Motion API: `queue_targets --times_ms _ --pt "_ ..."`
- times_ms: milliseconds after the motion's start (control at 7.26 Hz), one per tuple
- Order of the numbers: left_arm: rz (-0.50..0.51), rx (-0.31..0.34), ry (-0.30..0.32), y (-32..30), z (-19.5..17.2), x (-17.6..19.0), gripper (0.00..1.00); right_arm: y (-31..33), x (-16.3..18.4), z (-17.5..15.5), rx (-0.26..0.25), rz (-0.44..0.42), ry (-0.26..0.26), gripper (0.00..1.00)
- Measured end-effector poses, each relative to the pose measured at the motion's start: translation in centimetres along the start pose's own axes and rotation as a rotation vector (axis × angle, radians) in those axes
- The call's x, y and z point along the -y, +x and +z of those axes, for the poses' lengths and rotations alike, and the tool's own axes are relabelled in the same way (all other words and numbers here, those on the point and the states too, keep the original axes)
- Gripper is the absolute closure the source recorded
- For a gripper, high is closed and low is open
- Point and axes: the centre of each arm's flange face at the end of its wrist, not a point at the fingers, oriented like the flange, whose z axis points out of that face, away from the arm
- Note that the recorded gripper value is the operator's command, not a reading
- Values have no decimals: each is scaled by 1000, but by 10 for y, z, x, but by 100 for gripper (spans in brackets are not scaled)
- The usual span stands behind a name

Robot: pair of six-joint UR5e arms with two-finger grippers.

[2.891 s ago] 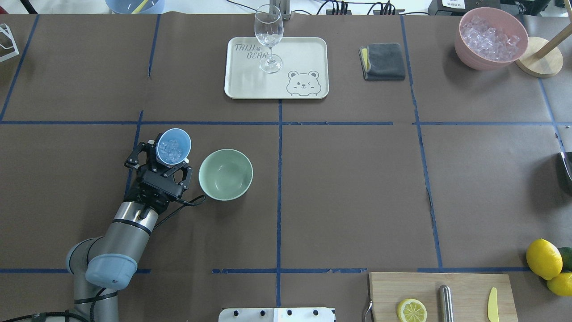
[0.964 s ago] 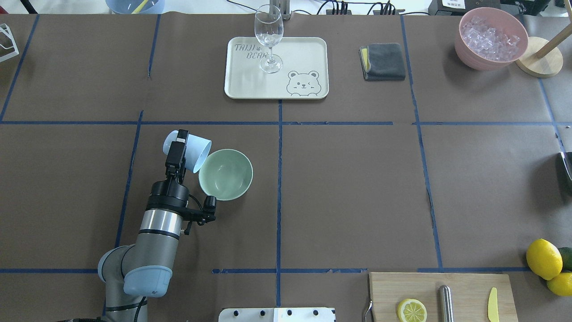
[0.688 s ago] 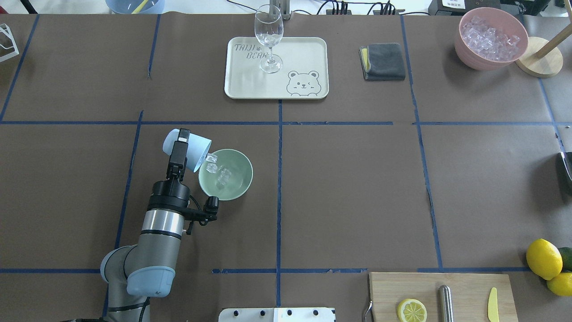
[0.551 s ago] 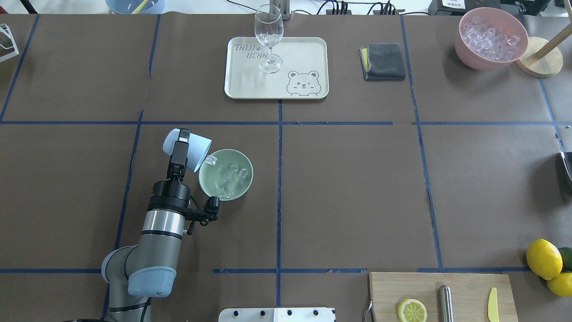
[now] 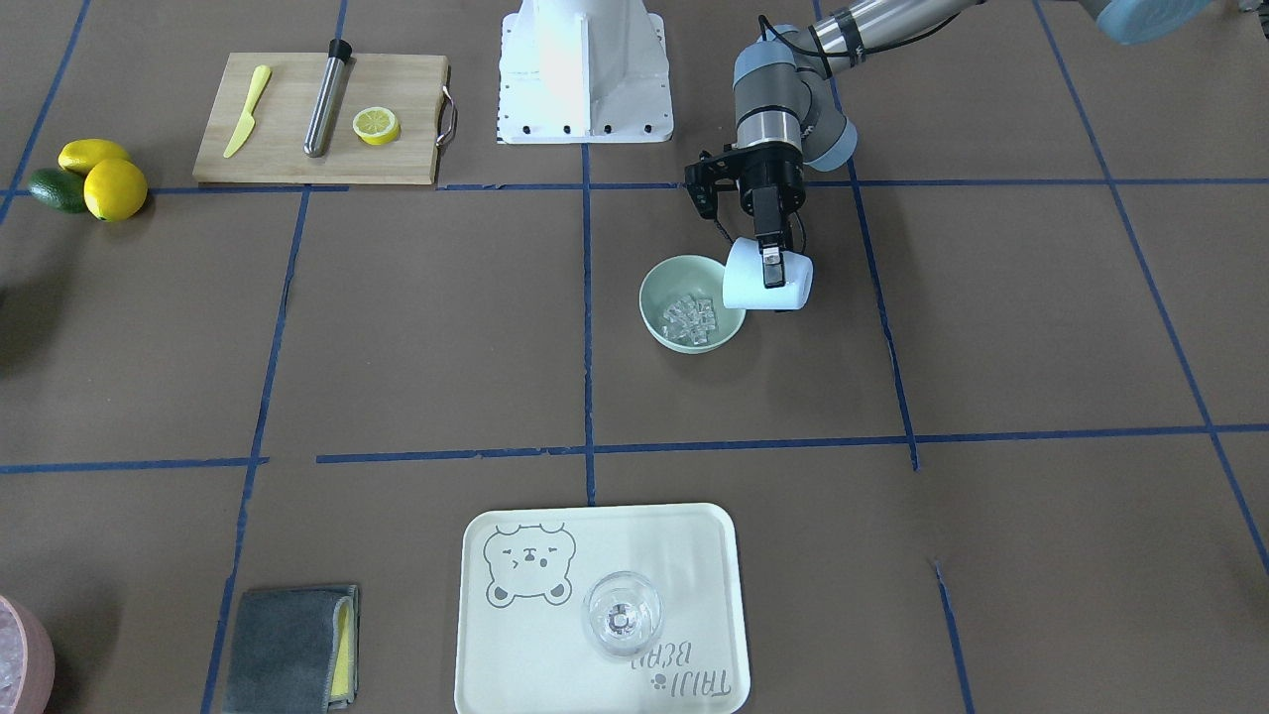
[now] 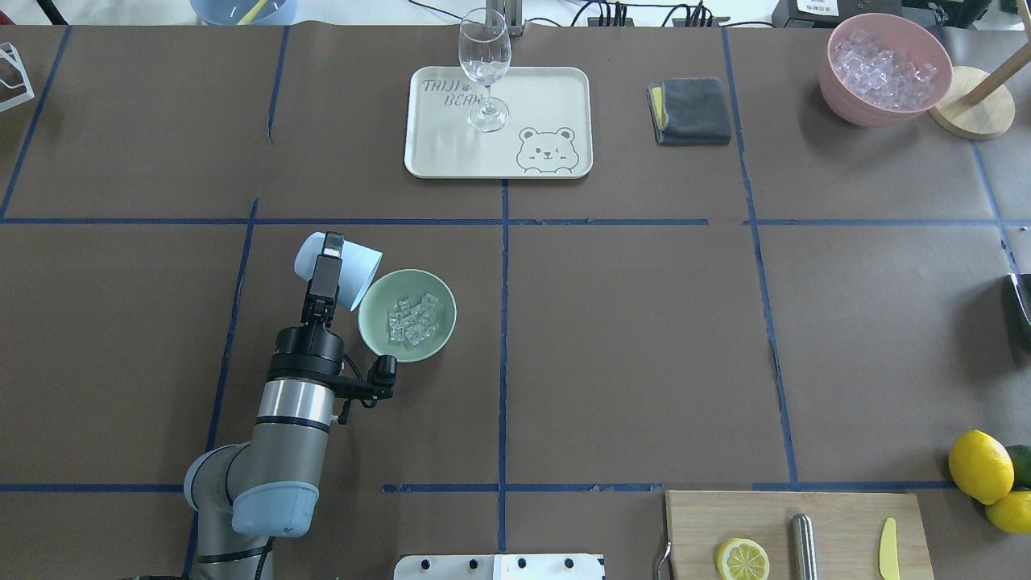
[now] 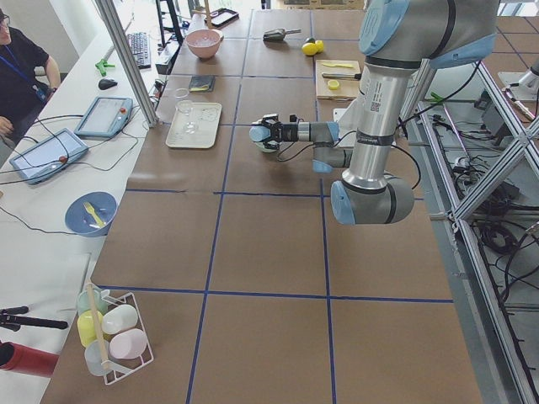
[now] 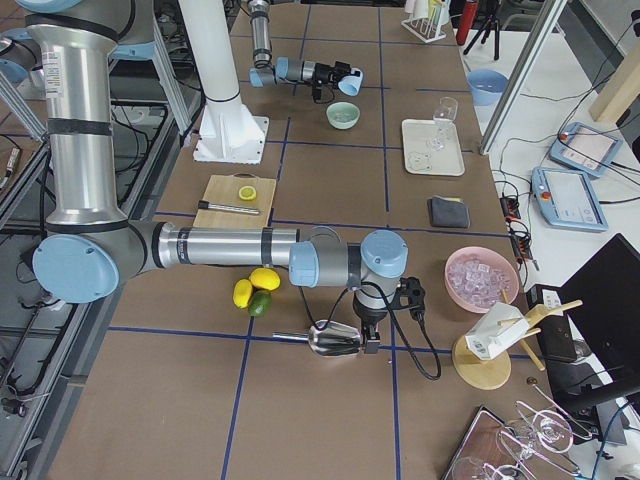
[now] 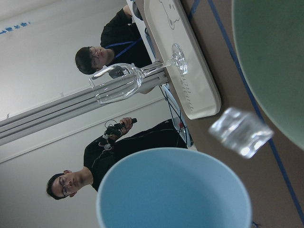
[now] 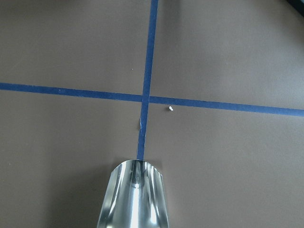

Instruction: Pour ice into bowl

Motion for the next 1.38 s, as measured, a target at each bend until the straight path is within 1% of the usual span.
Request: queue_targets --times_ms 413,551,688,826,964,1101,1377 --pt "-16 4 1 -3 0 -2 100 0 0 0 0 1 0 0" --pt "-49 12 5 -8 -1 -5 100 0 0 0 0 1 0 0" --pt "-124 28 15 -12 -3 -13 100 0 0 0 0 2 -1 0" --pt "-242 47 31 -15 -5 -23 100 0 -1 1 0 2 -1 0" --pt "-408 58 61 -16 -8 -30 100 0 -1 1 1 2 -1 0" --pt "-605 54 107 -17 -13 -32 100 0 -1 0 1 2 -1 0" --pt "-1036 15 205 -19 -26 -31 100 0 -1 0 2 2 -1 0"
